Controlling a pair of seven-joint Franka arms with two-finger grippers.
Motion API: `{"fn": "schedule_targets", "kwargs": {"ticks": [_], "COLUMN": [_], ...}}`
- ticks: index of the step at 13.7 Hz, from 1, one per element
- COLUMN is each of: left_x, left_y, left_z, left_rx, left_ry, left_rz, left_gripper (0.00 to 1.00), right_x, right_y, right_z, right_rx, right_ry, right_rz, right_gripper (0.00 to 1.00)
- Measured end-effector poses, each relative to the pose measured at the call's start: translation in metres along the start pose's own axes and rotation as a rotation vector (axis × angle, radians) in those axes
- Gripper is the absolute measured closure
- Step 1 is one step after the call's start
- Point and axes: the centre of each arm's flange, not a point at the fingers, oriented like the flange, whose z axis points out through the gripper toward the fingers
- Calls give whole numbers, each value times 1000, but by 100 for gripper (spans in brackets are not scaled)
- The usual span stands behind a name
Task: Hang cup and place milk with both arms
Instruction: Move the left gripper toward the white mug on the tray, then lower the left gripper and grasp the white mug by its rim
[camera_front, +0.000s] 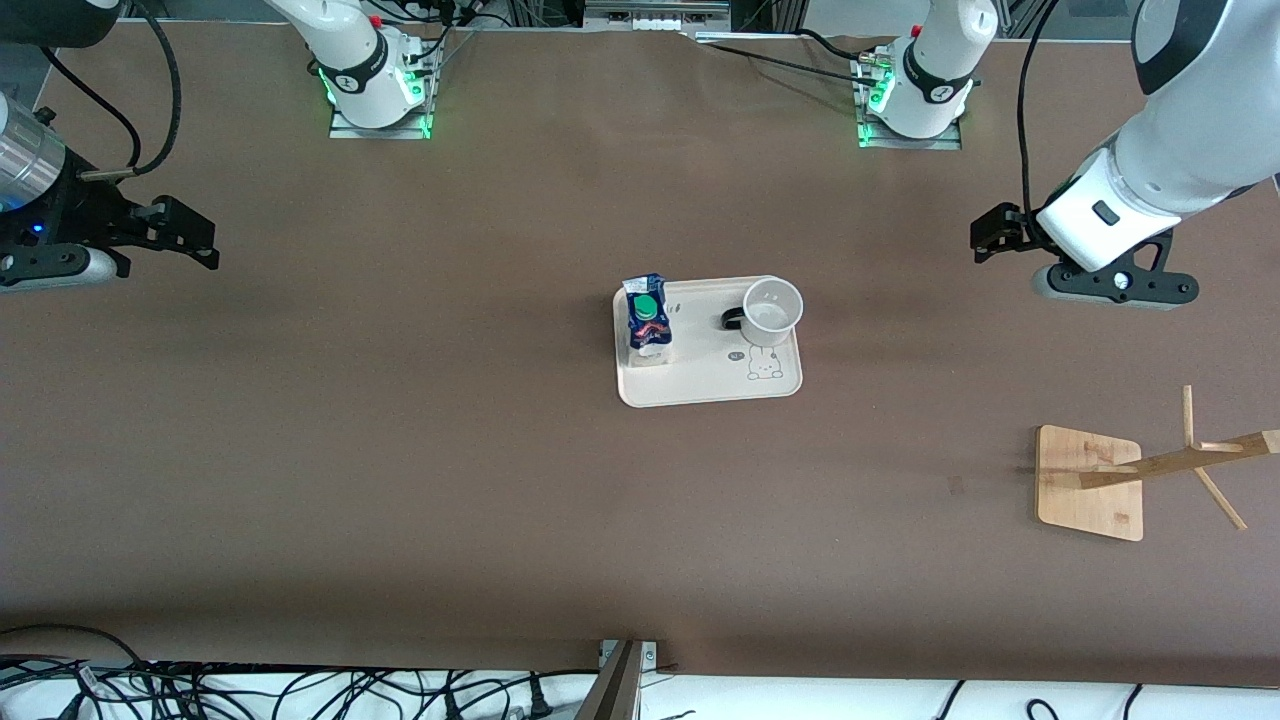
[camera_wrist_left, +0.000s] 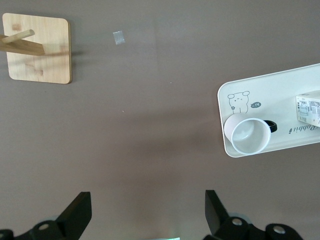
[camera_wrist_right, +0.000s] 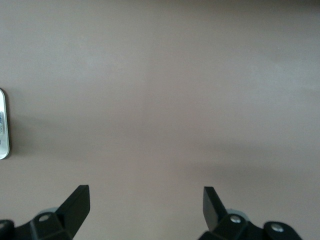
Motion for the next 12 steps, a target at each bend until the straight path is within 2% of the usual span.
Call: {"fn": "schedule_targets", "kwargs": {"ticks": [7, 12], "left_x": [-8, -17], "left_y": [105, 188], "left_z": [33, 120], "left_rx": [20, 6], "left_ry": [-38, 41], "left_rz": [257, 500], "left_gripper": [0, 0], "right_x": [0, 0], "right_y": [0, 0], "right_z": [0, 0], "right_rx": [0, 0], "right_ry": [0, 0], "right_rz": [0, 0], "right_gripper": [0, 0]}}
